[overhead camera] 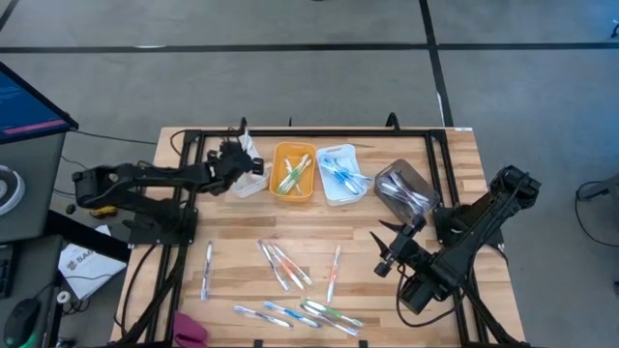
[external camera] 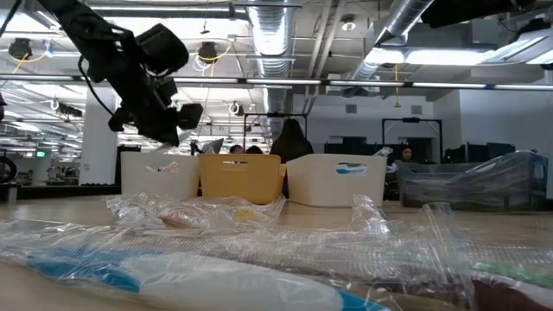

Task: Pick & Place Toothbrushes
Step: Put the white orange toothbrush into the left white bin

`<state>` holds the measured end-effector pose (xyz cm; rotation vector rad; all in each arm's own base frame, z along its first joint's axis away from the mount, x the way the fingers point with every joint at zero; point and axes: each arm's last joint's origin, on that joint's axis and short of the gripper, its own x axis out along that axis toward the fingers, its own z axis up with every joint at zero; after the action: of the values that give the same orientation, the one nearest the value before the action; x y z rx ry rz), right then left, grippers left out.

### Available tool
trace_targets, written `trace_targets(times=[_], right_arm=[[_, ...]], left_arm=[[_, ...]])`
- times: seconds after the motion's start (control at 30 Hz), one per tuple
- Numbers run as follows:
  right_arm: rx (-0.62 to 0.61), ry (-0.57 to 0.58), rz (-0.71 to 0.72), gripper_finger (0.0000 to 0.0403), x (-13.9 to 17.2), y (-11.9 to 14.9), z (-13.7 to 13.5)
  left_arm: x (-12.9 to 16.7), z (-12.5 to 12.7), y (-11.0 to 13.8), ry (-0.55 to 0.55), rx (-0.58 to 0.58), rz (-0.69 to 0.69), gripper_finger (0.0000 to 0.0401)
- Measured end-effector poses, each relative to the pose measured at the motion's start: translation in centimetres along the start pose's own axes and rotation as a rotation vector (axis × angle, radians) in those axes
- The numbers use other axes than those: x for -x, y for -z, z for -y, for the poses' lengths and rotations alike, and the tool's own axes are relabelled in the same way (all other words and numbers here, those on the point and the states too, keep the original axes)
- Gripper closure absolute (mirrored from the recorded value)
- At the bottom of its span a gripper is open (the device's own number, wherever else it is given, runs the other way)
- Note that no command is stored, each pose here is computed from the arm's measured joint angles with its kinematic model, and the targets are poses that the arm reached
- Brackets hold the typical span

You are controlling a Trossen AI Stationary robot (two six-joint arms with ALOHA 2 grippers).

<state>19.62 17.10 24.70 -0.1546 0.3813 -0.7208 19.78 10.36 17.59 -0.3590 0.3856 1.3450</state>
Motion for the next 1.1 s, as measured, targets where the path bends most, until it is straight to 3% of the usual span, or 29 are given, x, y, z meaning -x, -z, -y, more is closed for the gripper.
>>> trace_targets(times=[0.53,0.9,1.1], right_arm=[[0.000,0.000,0.000,0.0237,0.0,0.0,0.0],[-0.001,0.000,0.000,0.0236,0.0,0.0,0.0],[0.001,0.000,0.000,0.0235,0.0,0.0,0.0]], left_arm=[[-0.2,0.6,1.0,0.008,-0.071,-0.029,0.0343],[-0.4,-0.4,2.7,-0.021,-0.019,-0.060,0.0325],[1.4,0.3,1.8,0.074,-0.188,-0.012,0.0325]])
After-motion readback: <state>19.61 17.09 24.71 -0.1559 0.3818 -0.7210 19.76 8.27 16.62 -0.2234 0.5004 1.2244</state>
